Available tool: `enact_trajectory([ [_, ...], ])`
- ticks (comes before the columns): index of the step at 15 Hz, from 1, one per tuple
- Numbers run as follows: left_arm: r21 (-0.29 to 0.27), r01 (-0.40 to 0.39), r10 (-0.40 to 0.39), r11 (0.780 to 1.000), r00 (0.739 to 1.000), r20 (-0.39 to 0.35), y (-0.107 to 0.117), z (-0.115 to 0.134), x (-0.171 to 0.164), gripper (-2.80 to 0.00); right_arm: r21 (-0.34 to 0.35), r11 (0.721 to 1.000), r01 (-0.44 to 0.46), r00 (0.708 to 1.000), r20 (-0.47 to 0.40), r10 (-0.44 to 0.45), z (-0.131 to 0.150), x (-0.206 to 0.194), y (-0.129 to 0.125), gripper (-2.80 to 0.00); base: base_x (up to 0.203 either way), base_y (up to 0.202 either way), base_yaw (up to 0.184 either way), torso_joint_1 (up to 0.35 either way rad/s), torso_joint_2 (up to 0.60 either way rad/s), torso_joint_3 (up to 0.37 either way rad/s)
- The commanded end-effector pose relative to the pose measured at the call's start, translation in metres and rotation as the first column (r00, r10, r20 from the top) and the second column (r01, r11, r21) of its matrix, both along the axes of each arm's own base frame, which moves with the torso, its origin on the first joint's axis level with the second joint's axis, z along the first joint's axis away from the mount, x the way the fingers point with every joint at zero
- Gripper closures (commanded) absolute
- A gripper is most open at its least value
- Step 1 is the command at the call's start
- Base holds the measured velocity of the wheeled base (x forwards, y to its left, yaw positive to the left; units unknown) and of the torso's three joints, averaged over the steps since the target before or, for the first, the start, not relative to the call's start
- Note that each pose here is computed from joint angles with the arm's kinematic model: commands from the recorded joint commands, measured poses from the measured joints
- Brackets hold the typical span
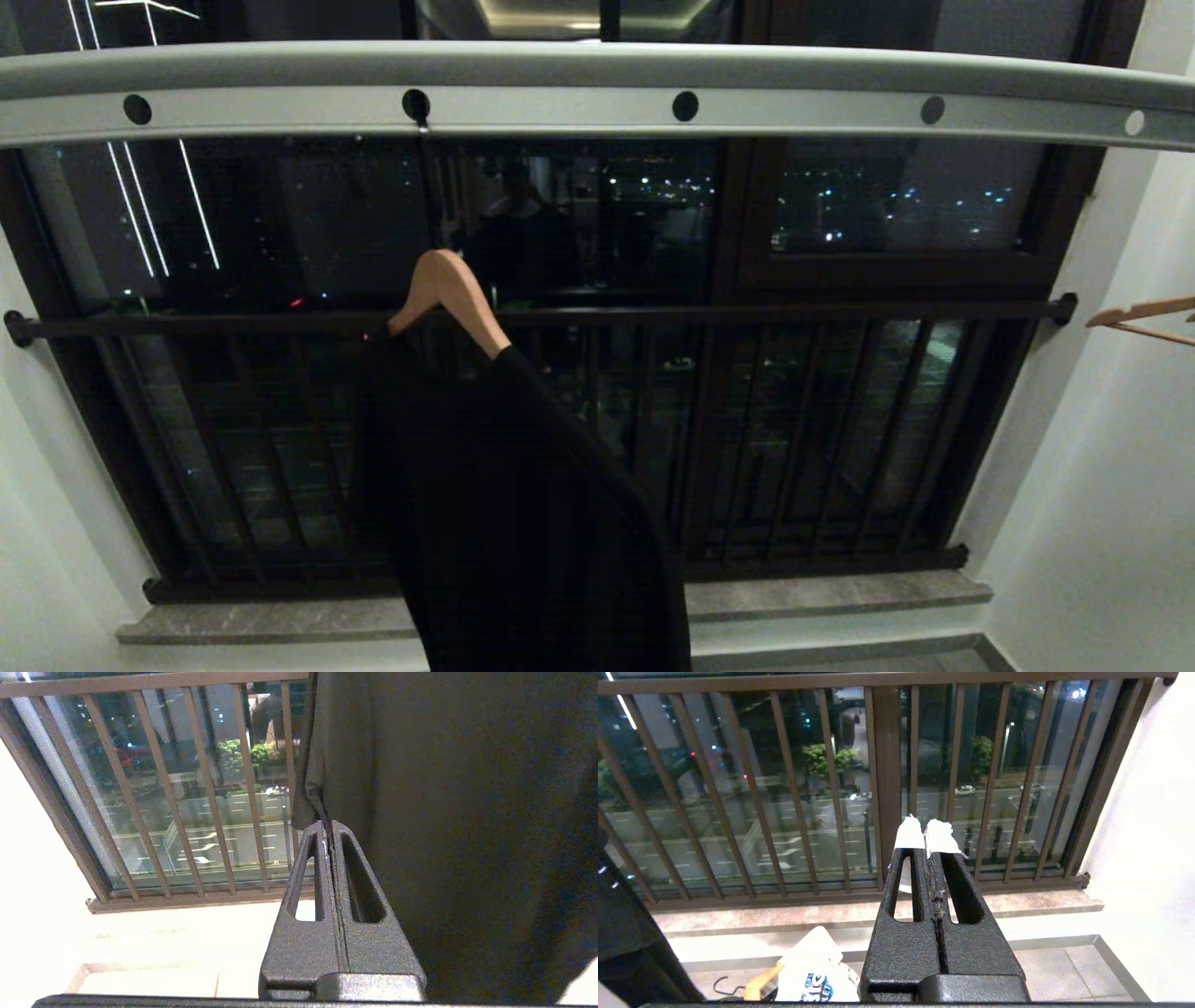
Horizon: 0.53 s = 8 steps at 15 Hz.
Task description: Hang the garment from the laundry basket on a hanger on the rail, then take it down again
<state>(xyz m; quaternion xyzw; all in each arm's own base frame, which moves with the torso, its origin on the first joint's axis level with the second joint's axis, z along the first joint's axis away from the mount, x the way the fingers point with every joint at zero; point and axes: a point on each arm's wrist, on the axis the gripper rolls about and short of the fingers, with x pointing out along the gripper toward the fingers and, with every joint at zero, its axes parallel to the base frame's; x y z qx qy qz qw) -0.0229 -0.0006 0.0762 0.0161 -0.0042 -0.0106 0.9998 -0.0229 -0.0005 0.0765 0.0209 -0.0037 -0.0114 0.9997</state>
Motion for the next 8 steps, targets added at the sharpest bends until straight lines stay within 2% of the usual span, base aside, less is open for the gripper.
enact_trajectory([
  [1, 0.000, 0.000, 0.000, 1.000, 1.000, 0.000, 0.0000, -0.0004, 0.0001, 0.00, 0.000, 1.000, 0.000, 1.000, 0.001, 0.000, 0.0000, 0.0000, 0.0000, 0.00, 0.000, 0.000, 0.000, -0.094, 0.22, 0.119],
  [8, 0.000, 0.000, 0.000, 1.000, 1.000, 0.000, 0.0000, -0.0004, 0.0001, 0.00, 0.000, 1.000, 0.000, 1.000, 0.001, 0.000, 0.0000, 0.0000, 0.0000, 0.00, 0.000, 0.000, 0.000, -0.119, 0.28, 0.155],
])
